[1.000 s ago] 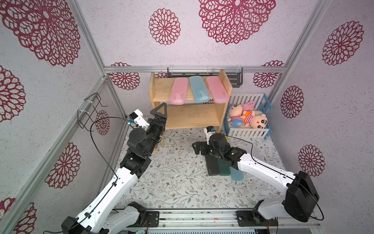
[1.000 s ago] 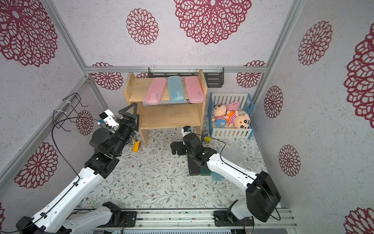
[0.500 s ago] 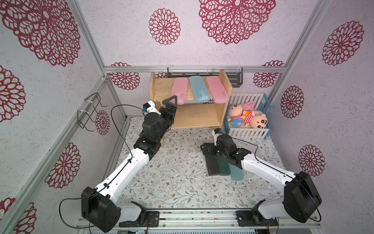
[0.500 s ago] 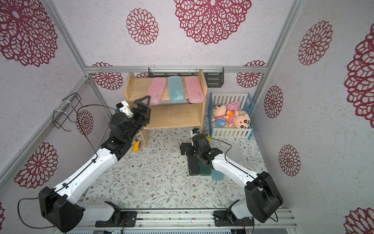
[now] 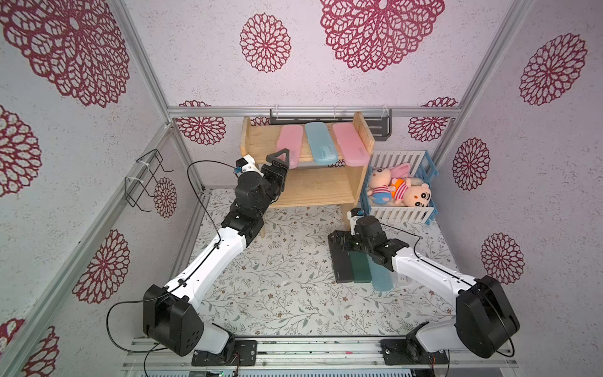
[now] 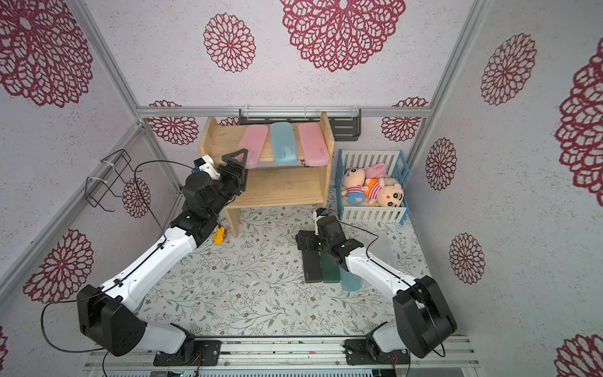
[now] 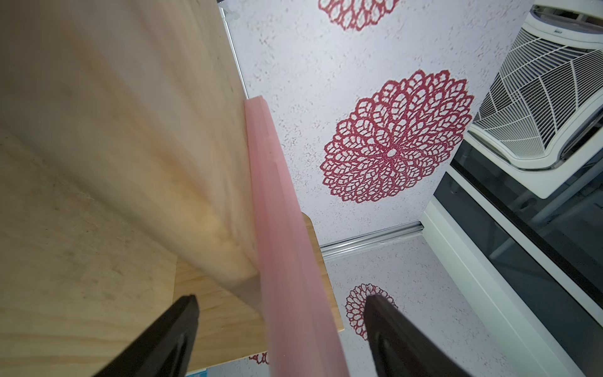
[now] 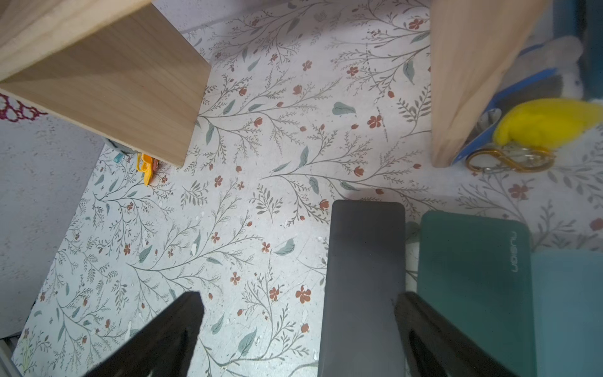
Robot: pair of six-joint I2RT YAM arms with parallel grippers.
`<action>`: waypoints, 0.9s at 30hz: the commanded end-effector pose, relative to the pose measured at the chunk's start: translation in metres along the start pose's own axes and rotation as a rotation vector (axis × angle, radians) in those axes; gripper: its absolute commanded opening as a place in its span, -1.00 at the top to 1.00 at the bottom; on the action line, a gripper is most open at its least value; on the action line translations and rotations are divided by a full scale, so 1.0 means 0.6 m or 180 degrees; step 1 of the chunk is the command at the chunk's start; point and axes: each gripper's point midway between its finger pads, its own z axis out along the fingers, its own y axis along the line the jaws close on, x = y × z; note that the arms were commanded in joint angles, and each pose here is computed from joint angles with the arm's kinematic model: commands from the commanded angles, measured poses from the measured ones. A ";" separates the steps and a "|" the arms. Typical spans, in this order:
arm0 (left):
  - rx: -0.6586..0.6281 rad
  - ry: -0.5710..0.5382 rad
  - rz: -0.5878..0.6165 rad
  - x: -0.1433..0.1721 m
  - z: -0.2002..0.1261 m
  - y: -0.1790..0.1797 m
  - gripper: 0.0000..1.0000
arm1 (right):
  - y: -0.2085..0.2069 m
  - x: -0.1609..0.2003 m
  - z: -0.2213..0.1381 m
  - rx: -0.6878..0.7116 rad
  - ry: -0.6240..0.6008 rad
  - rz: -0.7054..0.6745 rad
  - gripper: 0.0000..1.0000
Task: Remove the pencil cases from the shelf
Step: Pick up the pencil case from the shelf.
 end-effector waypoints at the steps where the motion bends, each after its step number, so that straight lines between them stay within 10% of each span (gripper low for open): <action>1: 0.0083 0.0026 -0.0017 -0.001 0.002 -0.010 -0.37 | 0.011 -0.028 -0.007 -0.0102 -0.0142 -0.0064 -0.98; 27: 0.0002 -0.0107 0.0125 0.004 -0.045 -0.006 1.00 | 0.007 -0.049 -0.078 0.0042 -0.0216 -0.0334 -0.98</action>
